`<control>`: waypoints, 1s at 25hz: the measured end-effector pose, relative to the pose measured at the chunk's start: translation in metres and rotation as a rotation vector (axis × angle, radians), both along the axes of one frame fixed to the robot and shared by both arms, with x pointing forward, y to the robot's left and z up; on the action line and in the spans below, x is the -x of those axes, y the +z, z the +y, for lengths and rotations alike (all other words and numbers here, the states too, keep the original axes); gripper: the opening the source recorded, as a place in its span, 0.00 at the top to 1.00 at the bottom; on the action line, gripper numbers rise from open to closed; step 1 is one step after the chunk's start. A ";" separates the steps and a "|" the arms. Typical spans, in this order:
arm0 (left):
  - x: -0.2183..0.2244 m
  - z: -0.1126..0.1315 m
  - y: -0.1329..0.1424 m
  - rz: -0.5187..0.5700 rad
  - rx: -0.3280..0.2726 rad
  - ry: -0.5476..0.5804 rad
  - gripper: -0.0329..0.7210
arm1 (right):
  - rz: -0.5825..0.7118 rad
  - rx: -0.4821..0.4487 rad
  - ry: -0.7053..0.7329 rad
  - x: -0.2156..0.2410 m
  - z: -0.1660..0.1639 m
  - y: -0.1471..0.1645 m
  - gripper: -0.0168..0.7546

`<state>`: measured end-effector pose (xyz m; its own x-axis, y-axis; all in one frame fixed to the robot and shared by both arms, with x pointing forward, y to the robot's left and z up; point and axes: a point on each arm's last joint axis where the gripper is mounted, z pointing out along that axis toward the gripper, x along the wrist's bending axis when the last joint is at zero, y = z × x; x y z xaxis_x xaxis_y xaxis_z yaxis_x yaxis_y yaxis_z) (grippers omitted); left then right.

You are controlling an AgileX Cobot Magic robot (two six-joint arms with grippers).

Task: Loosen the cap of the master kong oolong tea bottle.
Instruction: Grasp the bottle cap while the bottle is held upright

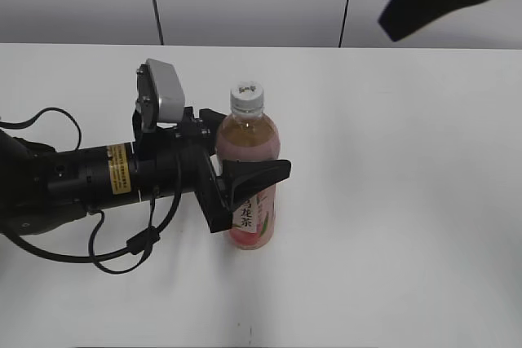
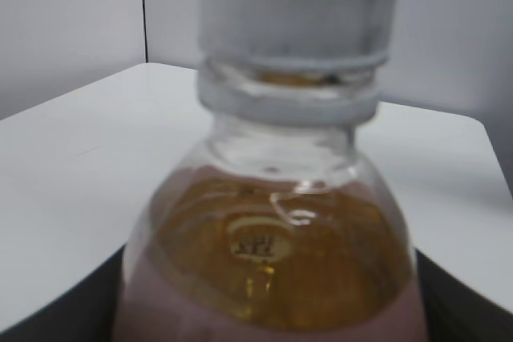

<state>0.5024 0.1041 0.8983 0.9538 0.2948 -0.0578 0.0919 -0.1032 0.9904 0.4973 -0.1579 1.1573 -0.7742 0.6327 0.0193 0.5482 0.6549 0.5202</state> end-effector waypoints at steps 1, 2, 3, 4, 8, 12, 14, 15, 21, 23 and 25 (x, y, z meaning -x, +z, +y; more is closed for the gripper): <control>0.000 0.000 0.000 0.000 0.000 0.000 0.35 | -0.006 0.001 0.021 -0.005 0.009 0.001 0.31; 0.000 0.000 0.000 0.000 0.000 0.000 0.35 | -0.002 0.010 0.041 -0.012 0.020 -0.002 0.31; 0.000 0.000 0.000 0.000 0.000 0.000 0.35 | -0.004 0.017 0.058 -0.017 0.030 -0.003 0.31; 0.000 0.000 0.000 0.000 0.000 0.000 0.35 | -0.004 0.022 0.068 -0.023 0.038 -0.004 0.31; 0.000 0.000 0.000 -0.001 0.001 -0.002 0.35 | 0.002 0.023 0.082 -0.036 0.071 -0.009 0.31; 0.000 0.000 0.000 -0.001 0.001 -0.002 0.35 | 0.050 0.040 0.037 -0.043 0.093 -0.025 0.31; 0.000 0.000 0.000 -0.001 0.001 -0.002 0.35 | 0.079 0.043 -0.004 -0.043 0.098 -0.031 0.31; 0.000 0.000 0.000 -0.001 0.001 -0.002 0.35 | 0.090 0.042 -0.022 -0.043 0.100 -0.032 0.31; 0.000 0.000 0.000 -0.001 0.001 -0.002 0.35 | 0.134 0.016 -0.069 -0.027 0.119 -0.031 0.31; 0.000 0.000 0.000 -0.001 0.001 -0.002 0.35 | 0.148 0.008 -0.068 -0.018 0.128 -0.031 0.31; 0.000 0.000 0.000 -0.001 0.001 -0.002 0.35 | 0.156 0.008 -0.079 -0.012 0.134 -0.032 0.31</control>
<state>0.5022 0.1040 0.8984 0.9544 0.2928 -0.0574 0.0912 -0.1029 0.9905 0.5095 -0.0235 1.1257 -0.7097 0.6924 0.1300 0.6721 0.6101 0.4196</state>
